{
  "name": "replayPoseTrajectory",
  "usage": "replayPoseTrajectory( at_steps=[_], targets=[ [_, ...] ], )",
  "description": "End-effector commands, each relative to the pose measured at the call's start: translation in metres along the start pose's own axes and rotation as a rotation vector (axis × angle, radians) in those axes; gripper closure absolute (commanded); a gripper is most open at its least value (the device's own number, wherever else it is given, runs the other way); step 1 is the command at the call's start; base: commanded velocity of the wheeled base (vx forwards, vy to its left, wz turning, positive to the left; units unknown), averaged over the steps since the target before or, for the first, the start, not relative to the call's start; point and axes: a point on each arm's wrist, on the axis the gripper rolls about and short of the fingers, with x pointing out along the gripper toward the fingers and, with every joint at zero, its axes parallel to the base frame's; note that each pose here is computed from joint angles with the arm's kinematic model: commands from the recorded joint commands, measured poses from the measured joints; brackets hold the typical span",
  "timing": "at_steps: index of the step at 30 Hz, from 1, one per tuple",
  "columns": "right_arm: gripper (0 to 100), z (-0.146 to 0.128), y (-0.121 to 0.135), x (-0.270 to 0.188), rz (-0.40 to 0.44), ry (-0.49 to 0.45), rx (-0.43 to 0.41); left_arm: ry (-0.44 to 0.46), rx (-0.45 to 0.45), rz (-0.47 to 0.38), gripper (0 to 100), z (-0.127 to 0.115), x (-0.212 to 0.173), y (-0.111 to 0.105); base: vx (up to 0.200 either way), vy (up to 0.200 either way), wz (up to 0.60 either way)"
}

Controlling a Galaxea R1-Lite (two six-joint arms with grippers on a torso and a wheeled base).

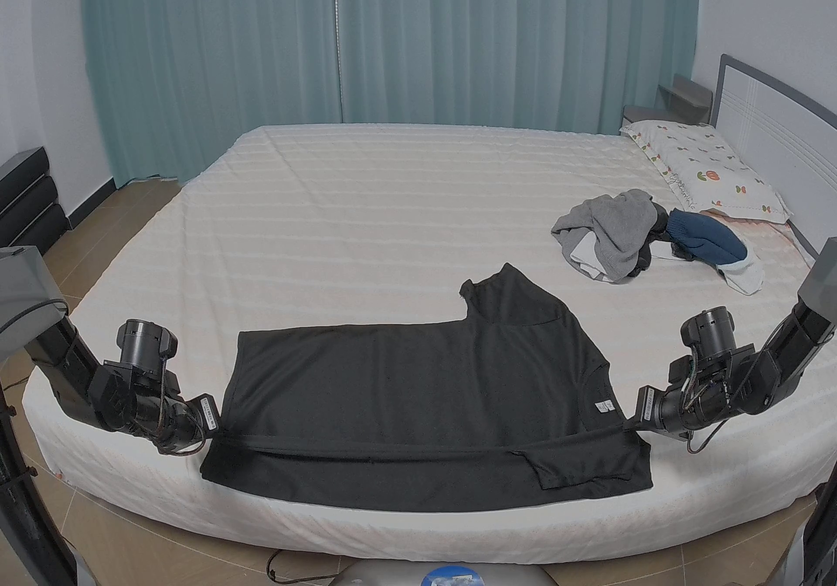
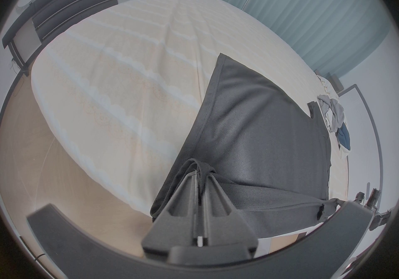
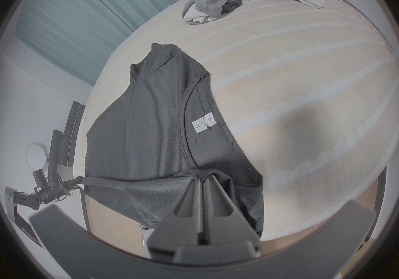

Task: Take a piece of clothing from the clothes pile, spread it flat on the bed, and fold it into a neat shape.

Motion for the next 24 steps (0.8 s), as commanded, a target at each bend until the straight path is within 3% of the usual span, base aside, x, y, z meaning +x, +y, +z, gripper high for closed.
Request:
replayPoseTrajectory(
  at_steps=[1, 2, 10, 16, 24],
  targets=[
    [0, 0.0, -0.001, 0.004, -0.003, 0.009, 0.002, 0.004, -0.001, 0.002, 100, 0.0, 0.002, 0.001, 0.0, 0.0, 0.0],
    [0, 0.0, 0.0, 0.004, -0.003, 0.008, 0.001, 0.004, -0.001, 0.002, 0, 0.0, 0.002, 0.001, 0.0, 0.0, 0.0],
    [0, 0.004, -0.001, -0.004, 0.009, -0.016, 0.031, -0.013, -0.047, -0.005, 0, 0.003, -0.001, -0.001, 0.0, 0.0, 0.0],
    [0, 0.009, -0.002, -0.032, 0.064, -0.07, 0.113, -0.089, -0.086, -0.041, 0, 0.011, -0.027, -0.005, 0.0, 0.0, 0.0],
    [0, -0.011, -0.004, -0.061, 0.124, -0.056, 0.26, -0.141, -0.122, -0.086, 0, 0.008, -0.055, -0.008, 0.0, 0.0, 0.0]
  ],
)
